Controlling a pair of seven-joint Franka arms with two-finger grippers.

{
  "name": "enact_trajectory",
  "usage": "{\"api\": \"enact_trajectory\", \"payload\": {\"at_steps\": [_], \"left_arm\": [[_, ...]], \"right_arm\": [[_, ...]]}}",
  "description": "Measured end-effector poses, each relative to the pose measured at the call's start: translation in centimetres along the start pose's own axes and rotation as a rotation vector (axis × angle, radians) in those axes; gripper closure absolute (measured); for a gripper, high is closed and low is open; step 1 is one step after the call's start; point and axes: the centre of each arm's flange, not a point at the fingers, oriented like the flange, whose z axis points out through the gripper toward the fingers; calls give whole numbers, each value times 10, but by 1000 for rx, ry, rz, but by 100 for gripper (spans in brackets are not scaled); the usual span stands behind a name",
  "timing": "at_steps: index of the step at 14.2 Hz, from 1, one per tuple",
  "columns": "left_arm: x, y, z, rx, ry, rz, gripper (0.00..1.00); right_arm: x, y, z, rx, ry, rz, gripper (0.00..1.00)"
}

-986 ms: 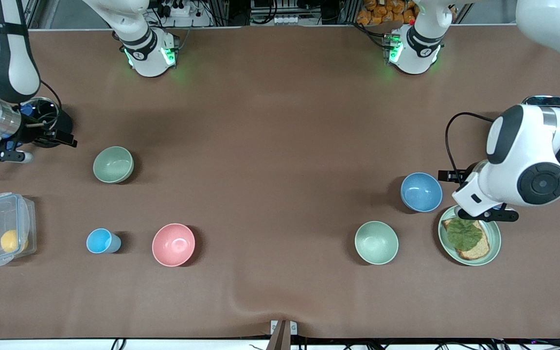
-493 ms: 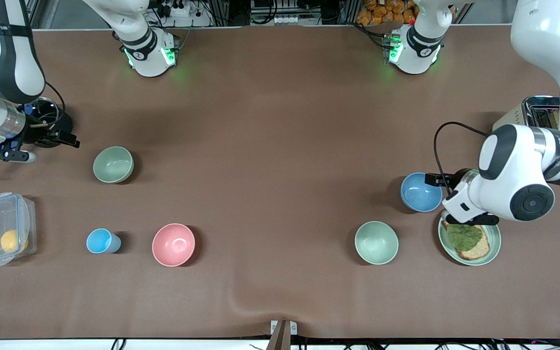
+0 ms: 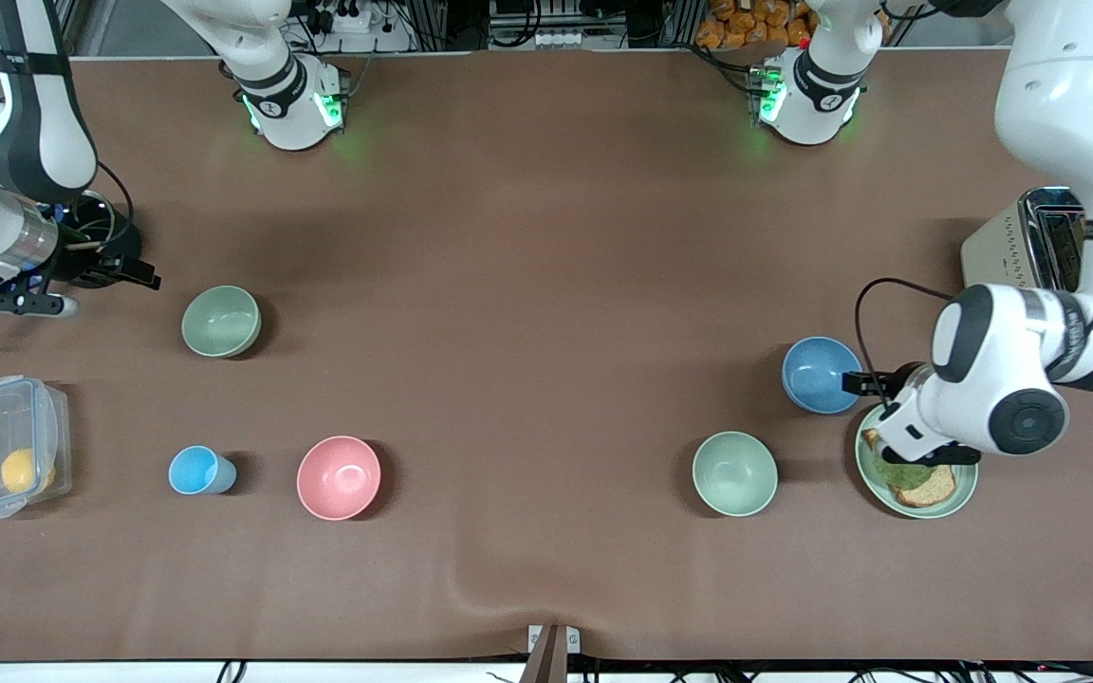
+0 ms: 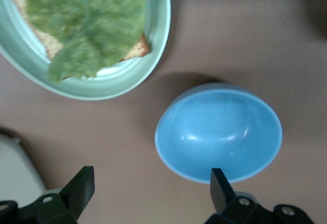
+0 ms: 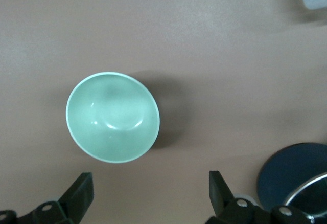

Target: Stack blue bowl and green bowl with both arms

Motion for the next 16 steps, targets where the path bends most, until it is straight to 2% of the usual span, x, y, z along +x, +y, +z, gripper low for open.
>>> {"api": "enact_trajectory", "payload": {"at_steps": [4, 6, 8, 12, 13, 16], "left_arm": [[6, 4, 35, -16, 35, 0, 0], [6, 8, 49, -23, 53, -27, 0], [5, 13, 59, -27, 61, -39, 0], [4, 12, 65, -29, 59, -43, 0], [4, 12, 67, -29, 56, -44, 0], [5, 13, 76, -31, 47, -42, 0]], "right_arm": [[-15, -1, 38, -10, 51, 6, 0], [-22, -2, 55, -10, 100, 16, 1], [-23, -2, 68, -17, 133, 19, 11], [-13, 1, 97, -26, 187, 25, 17], [-11, 2, 107, -27, 197, 27, 17], [-7, -3, 134, -26, 201, 18, 26]]}}
